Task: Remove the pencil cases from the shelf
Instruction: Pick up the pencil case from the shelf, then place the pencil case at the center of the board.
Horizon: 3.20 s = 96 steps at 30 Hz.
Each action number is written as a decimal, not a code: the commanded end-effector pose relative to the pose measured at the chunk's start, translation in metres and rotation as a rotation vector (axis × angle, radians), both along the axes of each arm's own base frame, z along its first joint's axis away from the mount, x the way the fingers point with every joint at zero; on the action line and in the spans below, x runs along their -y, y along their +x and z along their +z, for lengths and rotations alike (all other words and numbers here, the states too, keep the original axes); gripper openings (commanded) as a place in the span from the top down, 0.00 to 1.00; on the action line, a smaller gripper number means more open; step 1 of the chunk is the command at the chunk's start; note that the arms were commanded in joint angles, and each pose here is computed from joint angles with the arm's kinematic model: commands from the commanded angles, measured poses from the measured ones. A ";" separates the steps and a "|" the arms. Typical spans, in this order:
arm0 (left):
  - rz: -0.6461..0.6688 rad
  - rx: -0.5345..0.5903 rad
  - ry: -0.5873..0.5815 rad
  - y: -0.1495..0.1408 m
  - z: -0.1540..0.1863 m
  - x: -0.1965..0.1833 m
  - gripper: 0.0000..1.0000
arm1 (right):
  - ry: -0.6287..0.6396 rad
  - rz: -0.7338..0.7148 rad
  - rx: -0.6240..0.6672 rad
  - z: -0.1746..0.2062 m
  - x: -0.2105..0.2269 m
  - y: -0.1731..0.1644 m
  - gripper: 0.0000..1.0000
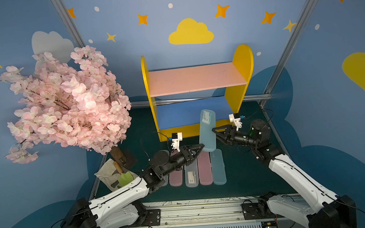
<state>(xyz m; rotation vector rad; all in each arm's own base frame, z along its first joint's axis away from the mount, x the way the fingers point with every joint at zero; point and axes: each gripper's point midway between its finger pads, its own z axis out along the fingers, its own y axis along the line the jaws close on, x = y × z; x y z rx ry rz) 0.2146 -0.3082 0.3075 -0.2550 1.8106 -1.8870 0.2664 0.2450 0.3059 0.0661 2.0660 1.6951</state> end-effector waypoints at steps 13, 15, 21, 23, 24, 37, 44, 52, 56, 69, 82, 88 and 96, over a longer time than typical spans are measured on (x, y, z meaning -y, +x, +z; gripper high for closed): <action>-0.013 0.057 -0.057 -0.006 0.025 -0.001 0.97 | 0.092 0.039 0.044 0.027 -0.016 0.007 0.58; -0.014 0.050 -0.056 -0.006 0.024 0.000 0.97 | 0.094 0.040 0.043 0.026 -0.016 0.007 0.63; -0.002 0.025 -0.027 -0.003 0.019 0.000 0.81 | 0.092 0.034 0.036 0.022 -0.015 0.007 0.76; 0.006 0.013 -0.009 -0.002 0.016 0.000 0.72 | 0.088 0.034 0.030 0.019 -0.015 0.006 0.80; 0.011 0.011 -0.003 -0.001 0.015 -0.001 0.66 | 0.085 0.034 0.028 0.017 -0.015 0.006 0.81; 0.272 -0.004 0.335 0.012 -0.024 -0.061 0.13 | -0.172 -0.067 0.029 -0.040 0.018 -0.004 0.84; 0.360 0.031 0.511 0.012 -0.043 -0.091 0.03 | -0.422 -0.164 0.024 -0.095 0.070 -0.020 0.84; 0.417 0.051 0.579 0.015 -0.056 -0.109 0.00 | -0.580 -0.213 0.008 -0.146 0.109 -0.039 0.83; 0.424 0.043 0.588 0.017 -0.061 -0.111 0.00 | -0.618 -0.203 -0.036 -0.163 0.116 -0.041 0.83; 0.439 0.001 0.585 0.022 -0.077 -0.118 0.00 | -0.724 -0.216 -0.059 -0.199 0.132 -0.041 0.85; 0.445 -0.015 0.570 0.026 -0.080 -0.123 0.00 | -0.741 -0.181 -0.079 -0.217 0.129 -0.033 0.85; 0.448 -0.023 0.566 0.027 -0.082 -0.124 0.00 | -0.734 -0.157 -0.100 -0.223 0.126 -0.028 0.85; 0.457 -0.034 0.570 0.028 -0.085 -0.127 0.00 | -0.716 -0.136 -0.141 -0.230 0.124 -0.022 0.83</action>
